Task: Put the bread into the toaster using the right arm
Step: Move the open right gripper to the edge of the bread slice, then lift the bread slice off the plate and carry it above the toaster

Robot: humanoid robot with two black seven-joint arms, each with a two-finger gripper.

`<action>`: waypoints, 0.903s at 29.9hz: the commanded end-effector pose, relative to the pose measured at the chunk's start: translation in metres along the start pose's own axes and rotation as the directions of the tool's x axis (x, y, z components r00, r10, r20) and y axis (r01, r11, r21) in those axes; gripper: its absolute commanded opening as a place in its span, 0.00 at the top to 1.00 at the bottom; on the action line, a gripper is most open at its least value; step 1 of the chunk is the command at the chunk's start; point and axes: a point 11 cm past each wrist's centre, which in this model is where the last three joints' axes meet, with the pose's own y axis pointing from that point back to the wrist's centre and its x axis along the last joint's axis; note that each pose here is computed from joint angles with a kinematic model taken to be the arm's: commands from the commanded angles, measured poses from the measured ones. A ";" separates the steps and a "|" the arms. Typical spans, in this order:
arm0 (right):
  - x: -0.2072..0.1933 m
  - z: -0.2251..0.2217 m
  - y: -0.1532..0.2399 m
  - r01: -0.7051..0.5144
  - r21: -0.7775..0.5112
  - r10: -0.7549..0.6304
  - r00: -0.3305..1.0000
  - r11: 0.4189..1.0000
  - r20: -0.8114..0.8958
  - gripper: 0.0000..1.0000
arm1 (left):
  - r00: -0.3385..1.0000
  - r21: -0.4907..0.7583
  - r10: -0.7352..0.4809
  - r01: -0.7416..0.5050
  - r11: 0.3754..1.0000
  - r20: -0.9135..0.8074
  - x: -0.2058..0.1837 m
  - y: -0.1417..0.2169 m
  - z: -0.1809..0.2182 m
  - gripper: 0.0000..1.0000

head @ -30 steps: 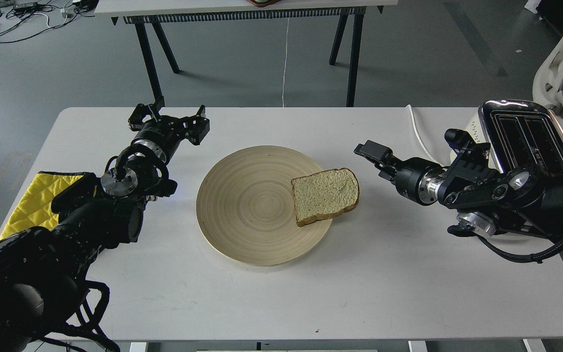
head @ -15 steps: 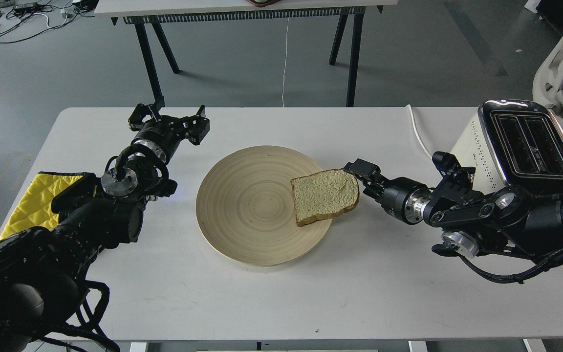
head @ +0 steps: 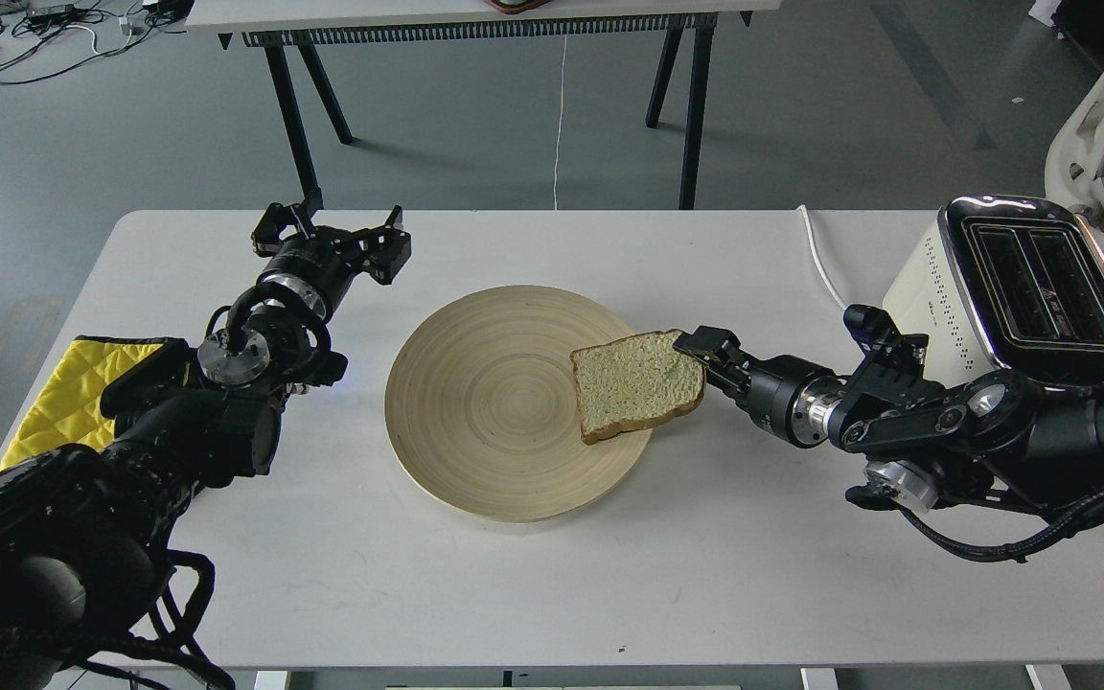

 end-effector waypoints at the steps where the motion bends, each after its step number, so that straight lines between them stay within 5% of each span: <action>1: -0.001 0.001 0.000 0.001 -0.001 -0.001 1.000 1.000 0.001 0.46 | 1.000 -0.001 0.000 0.000 1.000 -0.001 0.000 0.000 0.000 0.00; 27: -0.003 -0.017 -0.005 -0.009 0.045 0.007 0.999 0.999 0.049 0.92 | 1.000 0.002 0.000 0.000 1.000 -0.002 0.000 0.000 -0.001 0.00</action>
